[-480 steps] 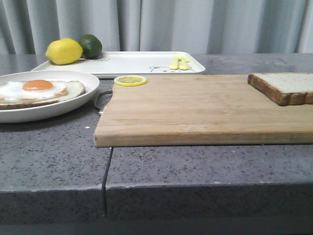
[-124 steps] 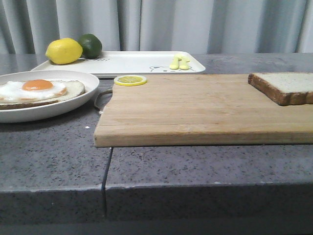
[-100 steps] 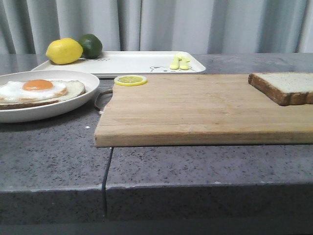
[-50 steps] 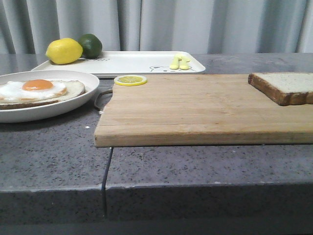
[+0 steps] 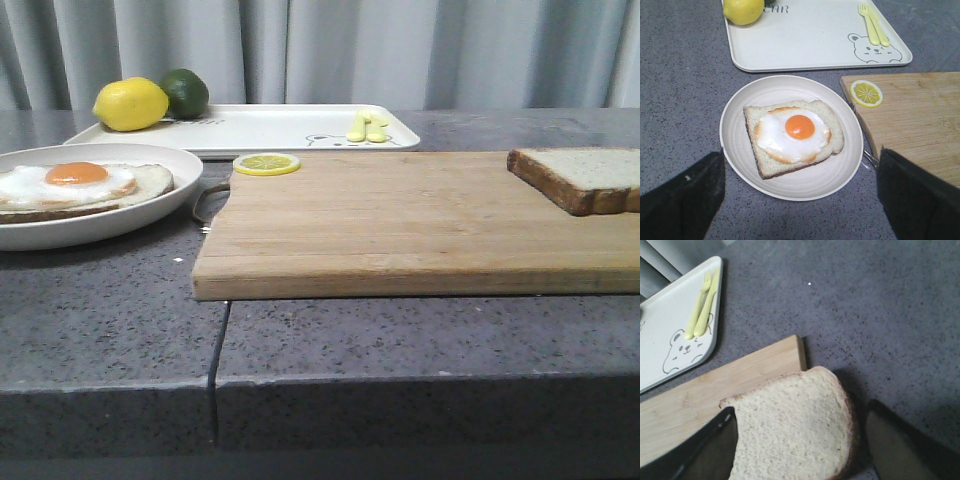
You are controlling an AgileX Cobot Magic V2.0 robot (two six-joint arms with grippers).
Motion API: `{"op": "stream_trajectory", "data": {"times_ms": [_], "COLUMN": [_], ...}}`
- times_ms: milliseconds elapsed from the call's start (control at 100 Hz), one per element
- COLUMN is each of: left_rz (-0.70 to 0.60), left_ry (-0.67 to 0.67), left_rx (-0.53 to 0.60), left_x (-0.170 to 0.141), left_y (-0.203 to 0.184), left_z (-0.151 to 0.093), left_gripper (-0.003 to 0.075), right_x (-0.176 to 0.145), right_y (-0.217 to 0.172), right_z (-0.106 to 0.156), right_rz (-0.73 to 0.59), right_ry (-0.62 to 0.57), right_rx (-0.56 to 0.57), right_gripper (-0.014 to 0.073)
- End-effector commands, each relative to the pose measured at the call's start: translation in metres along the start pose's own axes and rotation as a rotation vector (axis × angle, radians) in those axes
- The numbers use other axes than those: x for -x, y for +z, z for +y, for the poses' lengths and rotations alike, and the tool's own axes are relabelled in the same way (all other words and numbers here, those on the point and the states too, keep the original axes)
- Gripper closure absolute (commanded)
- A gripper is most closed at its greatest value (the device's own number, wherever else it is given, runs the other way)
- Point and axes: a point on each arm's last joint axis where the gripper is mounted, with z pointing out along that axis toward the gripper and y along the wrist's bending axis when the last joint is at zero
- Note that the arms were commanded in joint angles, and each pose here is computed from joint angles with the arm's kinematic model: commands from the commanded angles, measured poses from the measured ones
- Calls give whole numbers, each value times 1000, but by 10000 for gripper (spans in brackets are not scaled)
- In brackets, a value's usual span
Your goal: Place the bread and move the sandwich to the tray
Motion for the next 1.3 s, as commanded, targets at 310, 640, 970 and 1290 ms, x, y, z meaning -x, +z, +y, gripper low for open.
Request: {"op": "stream_trajectory", "data": {"times_ms": [310,640,970,1290], "left_rz": [-93,-93,-93,-93], "left_ry": [-8,-8,-8,-8], "left_rx": [-18,-18,-18,-18], "left_x": [14,14,14,14], "left_y": [-6,-6,-6,-6], "left_z": [-5,-5,-5,-5], "left_gripper": [146,146,146,146], "right_x": [2,-2,-5,-11], "right_y": [30,36,45,56], "right_z": [-17,-21,-22,-27], "right_rz": [69,103,130,171], "right_ry": [74,81,99,131], "right_rx": [24,32,82,125], "right_gripper": [55,55,55,55]}}
